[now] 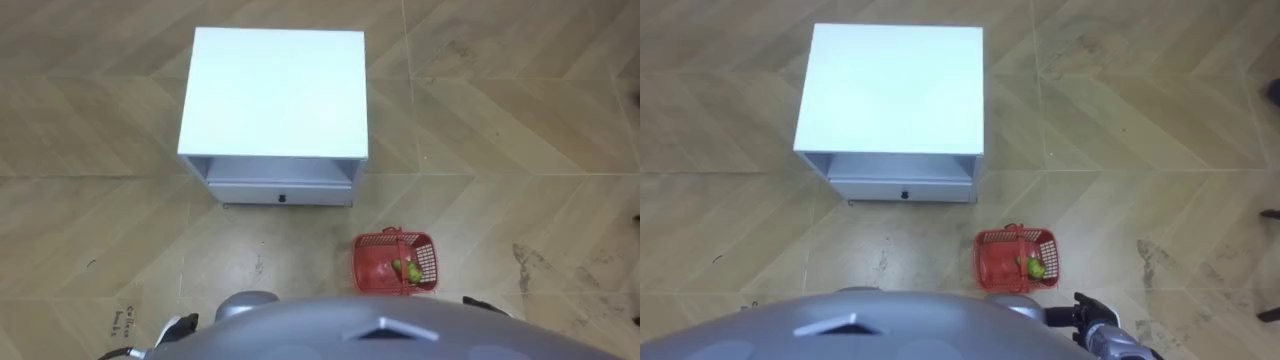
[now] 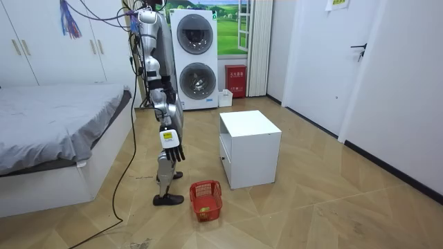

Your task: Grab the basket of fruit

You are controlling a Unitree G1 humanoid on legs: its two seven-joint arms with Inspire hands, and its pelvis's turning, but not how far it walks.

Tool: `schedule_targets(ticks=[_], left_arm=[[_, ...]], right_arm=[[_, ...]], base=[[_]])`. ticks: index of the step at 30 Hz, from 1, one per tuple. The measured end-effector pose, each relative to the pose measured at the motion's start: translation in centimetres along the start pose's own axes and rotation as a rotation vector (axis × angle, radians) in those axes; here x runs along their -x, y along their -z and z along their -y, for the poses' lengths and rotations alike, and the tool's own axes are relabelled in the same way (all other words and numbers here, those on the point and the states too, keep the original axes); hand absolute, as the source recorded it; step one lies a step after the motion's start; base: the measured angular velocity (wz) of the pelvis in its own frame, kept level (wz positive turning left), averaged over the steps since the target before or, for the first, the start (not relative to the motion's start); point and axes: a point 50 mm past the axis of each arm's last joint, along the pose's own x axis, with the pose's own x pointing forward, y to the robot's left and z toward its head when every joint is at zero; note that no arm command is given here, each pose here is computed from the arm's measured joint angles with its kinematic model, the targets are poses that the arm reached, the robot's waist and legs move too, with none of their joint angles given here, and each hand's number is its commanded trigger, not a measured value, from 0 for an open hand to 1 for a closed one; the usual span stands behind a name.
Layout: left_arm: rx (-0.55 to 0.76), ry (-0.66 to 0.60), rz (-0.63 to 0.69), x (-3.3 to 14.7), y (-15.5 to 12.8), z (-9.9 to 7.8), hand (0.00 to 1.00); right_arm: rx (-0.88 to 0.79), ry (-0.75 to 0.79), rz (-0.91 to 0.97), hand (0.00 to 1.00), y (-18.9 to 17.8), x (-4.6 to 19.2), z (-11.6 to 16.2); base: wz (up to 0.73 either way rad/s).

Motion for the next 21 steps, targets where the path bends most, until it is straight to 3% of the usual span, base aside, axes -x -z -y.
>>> schedule_targets(ticks=[21], left_arm=[[0.002,-0.003,-0.009,0.0,0.12,-0.04,0.0]], right_arm=[[-0.019,0.021,0.005,0.0,-0.09,-0.01,0.08]], base=[[0.0]])
